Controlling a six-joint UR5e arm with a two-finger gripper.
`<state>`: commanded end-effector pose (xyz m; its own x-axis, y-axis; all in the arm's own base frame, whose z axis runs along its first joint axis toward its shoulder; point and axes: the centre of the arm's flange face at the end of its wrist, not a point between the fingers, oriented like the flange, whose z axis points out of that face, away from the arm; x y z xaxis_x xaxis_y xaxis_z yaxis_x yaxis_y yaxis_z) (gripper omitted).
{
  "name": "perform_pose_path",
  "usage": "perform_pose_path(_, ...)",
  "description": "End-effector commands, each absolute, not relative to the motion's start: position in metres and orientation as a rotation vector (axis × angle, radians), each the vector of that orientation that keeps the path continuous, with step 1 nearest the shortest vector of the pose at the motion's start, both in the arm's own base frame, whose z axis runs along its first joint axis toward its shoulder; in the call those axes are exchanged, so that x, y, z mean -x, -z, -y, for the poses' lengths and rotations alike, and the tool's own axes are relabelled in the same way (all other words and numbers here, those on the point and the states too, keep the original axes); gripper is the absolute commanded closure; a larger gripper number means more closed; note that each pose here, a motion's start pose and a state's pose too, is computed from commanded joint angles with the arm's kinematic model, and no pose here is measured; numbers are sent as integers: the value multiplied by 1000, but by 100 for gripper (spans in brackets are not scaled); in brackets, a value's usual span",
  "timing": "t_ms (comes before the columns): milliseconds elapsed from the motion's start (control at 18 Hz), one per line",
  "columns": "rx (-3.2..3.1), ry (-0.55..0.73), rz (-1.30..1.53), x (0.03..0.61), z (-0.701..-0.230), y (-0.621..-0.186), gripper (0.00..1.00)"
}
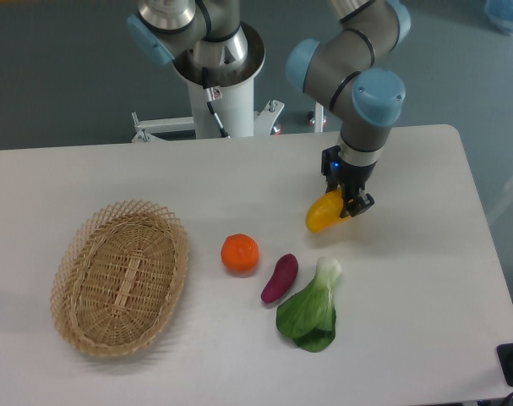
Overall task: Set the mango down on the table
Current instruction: 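Lower the held yellow mango toward the table with the gripper, then open the gripper to release the mango onto the table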
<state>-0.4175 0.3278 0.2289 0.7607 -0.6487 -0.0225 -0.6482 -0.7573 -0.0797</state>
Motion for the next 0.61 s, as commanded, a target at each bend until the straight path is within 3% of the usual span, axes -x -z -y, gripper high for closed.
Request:
perform_pose_path(333, 2872, 48, -1051, 413, -325, -218, 54)
perform_pose_path(500, 2873, 48, -1048, 413, -325, -217, 45)
perform_pose_path(556, 2873, 48, -1048, 413, -325, -217, 40)
perform_pose_path(611, 2870, 43, -1050, 413, -325, -218, 22)
